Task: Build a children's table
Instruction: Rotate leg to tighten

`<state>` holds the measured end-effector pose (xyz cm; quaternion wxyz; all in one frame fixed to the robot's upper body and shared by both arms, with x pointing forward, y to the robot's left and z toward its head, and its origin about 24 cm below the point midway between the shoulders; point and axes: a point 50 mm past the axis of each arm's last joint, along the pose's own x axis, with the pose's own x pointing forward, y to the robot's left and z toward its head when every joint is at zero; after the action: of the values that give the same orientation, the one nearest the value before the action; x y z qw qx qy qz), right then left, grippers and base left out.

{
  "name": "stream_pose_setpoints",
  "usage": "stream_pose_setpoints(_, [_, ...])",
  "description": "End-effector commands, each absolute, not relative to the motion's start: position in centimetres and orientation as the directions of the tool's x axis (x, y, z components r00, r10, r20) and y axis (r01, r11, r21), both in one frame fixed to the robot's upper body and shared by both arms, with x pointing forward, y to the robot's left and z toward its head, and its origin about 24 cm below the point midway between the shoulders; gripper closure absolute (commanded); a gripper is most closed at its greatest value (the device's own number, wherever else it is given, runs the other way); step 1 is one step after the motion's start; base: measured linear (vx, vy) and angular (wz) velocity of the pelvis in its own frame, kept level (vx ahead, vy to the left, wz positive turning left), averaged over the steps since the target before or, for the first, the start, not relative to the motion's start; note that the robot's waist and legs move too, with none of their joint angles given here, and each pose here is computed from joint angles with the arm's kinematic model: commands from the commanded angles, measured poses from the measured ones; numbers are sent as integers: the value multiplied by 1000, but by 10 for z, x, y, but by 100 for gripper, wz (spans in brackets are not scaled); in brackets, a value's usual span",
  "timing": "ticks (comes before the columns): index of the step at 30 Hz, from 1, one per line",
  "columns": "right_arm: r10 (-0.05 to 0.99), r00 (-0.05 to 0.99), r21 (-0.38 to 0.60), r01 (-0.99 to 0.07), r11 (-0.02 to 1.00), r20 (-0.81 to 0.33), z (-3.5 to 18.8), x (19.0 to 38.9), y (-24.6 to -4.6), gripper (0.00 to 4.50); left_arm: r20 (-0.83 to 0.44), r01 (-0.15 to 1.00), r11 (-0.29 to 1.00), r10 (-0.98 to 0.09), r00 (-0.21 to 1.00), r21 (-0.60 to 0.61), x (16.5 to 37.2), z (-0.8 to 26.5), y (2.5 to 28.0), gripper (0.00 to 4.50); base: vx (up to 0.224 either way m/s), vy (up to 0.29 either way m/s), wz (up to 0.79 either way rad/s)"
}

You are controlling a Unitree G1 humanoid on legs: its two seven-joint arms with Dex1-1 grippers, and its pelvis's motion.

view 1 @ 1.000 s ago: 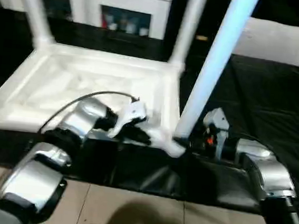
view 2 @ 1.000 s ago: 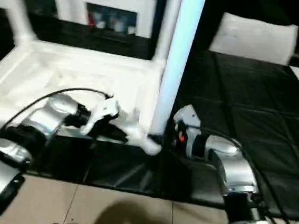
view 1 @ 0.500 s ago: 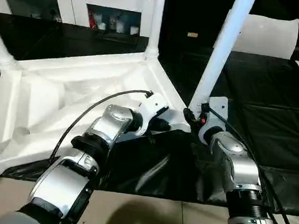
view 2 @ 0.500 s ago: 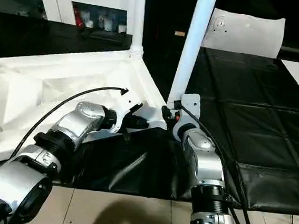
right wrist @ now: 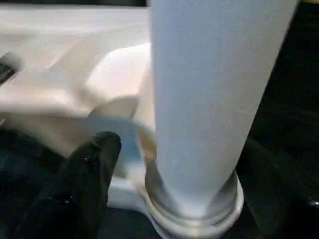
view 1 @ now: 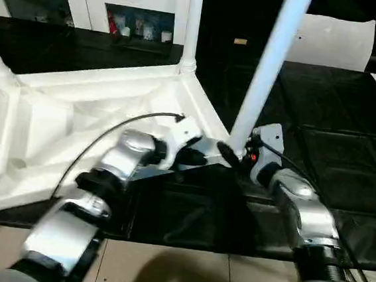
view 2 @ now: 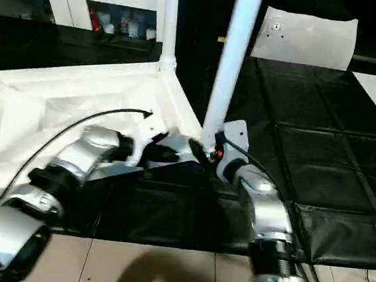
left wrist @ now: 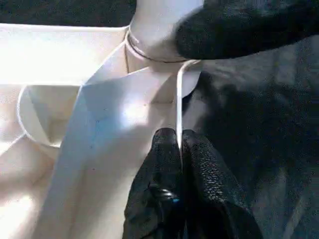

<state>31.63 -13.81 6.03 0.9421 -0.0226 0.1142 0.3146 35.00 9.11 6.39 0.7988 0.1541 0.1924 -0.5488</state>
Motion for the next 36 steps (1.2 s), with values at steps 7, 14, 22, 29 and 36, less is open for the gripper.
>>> stream_pose_setpoints(7, [789, 569, -15, -813, 581, -232, 73, 305, -148, 4, -443, 998, 51, -894, 62, 36, 336, 73, 94, 450, 0, 0, 0])
stream_pose_setpoints(14, [904, 322, 24, -939, 342, -280, 76, 292, -157, 30, -534, 992, -127, -840, -98, 18, 330, 73, 106, 450, 0, 0, 0])
stream_pose_setpoints(22, [938, 166, 71, -978, 197, -304, 77, 286, -161, 92, -610, 969, -246, -768, -193, 2, 326, 73, 119, 450, 0, 0, 0])
stream_pose_setpoints(29, [945, 74, 95, -989, 110, -317, 74, 282, -160, 155, -636, 957, -289, -738, -227, -6, 326, 75, 124, 450, 0, 0, 0])
stream_pose_setpoints(36, [949, 41, 109, -991, 79, -312, 73, 281, -158, 208, -640, 953, -303, -732, -233, 0, 327, 75, 124, 450, 0, 0, 0])
